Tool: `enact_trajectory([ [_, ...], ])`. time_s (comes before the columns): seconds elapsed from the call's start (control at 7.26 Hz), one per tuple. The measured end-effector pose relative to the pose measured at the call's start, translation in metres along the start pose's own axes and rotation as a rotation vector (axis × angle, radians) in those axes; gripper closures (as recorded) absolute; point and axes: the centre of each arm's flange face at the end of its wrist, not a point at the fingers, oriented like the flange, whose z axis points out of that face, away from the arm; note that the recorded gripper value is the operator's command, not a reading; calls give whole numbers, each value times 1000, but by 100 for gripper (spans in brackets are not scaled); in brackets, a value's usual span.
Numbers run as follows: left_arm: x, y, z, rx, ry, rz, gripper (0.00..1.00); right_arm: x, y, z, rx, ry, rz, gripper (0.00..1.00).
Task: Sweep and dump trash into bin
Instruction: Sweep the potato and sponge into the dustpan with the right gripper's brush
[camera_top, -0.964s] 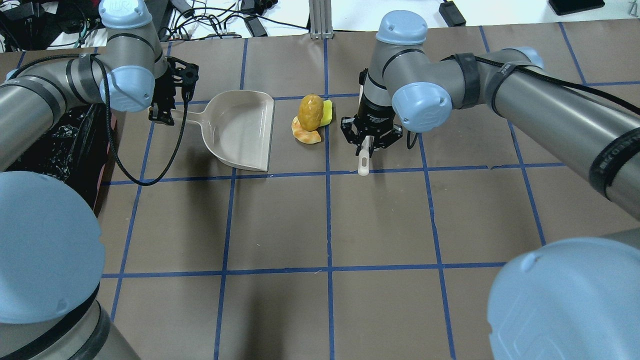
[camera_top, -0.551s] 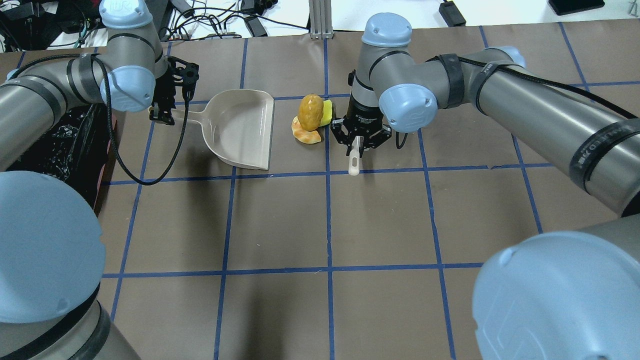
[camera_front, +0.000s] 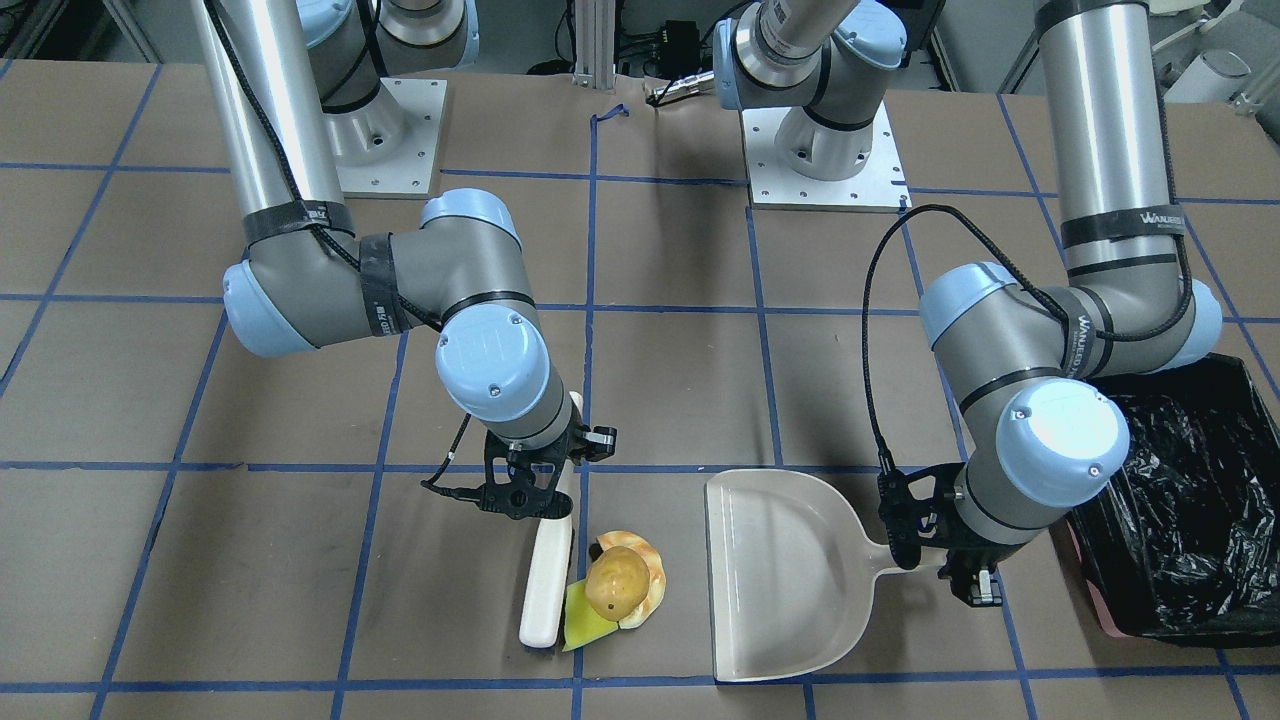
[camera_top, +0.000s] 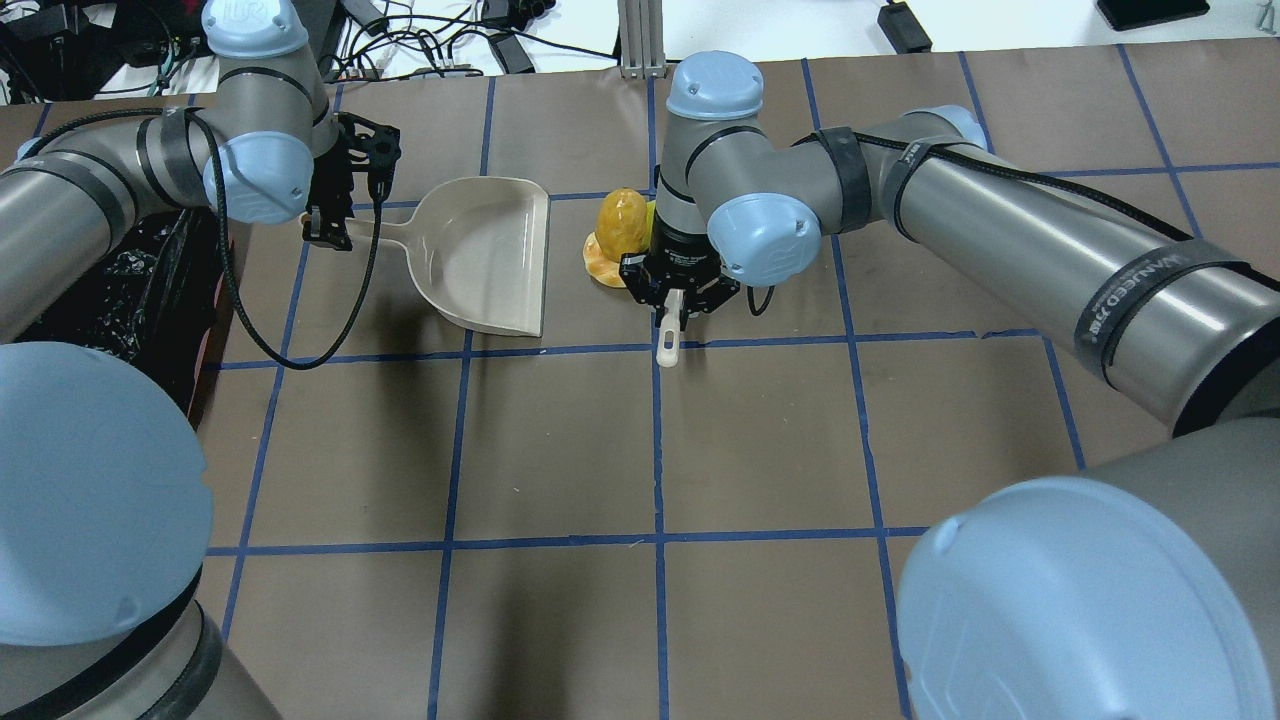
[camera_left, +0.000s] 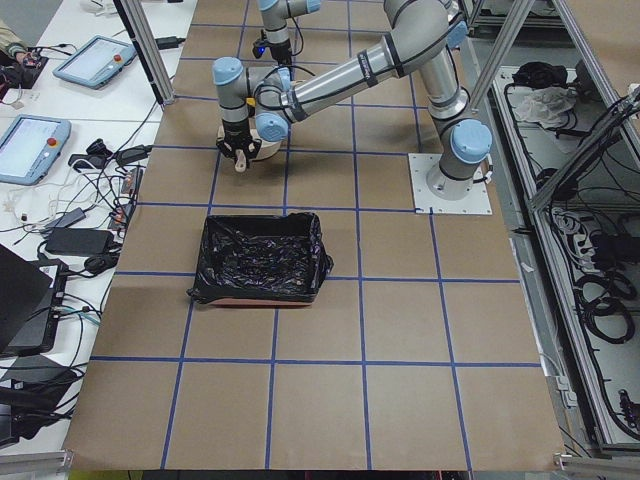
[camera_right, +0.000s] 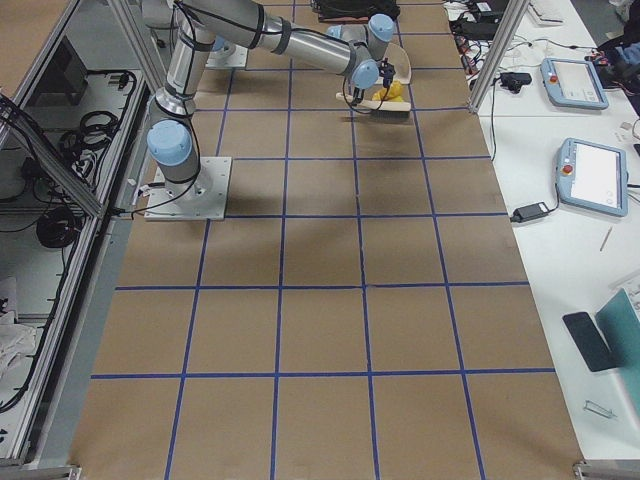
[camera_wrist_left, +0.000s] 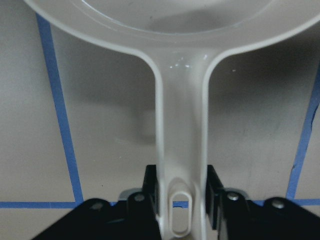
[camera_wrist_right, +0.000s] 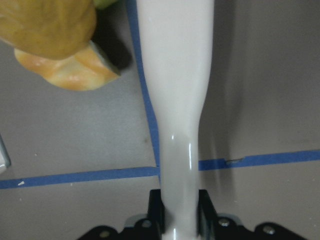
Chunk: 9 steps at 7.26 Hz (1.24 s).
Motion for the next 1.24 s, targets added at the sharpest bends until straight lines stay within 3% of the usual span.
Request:
enact_trajectory([
  [0.83,0,-2,1,2,1,2,77,-83,9,6,-9,-90,77,100],
  [1.24,1,-2,1,4,2,2,77,-115,10,7,-20,-172,129,100],
])
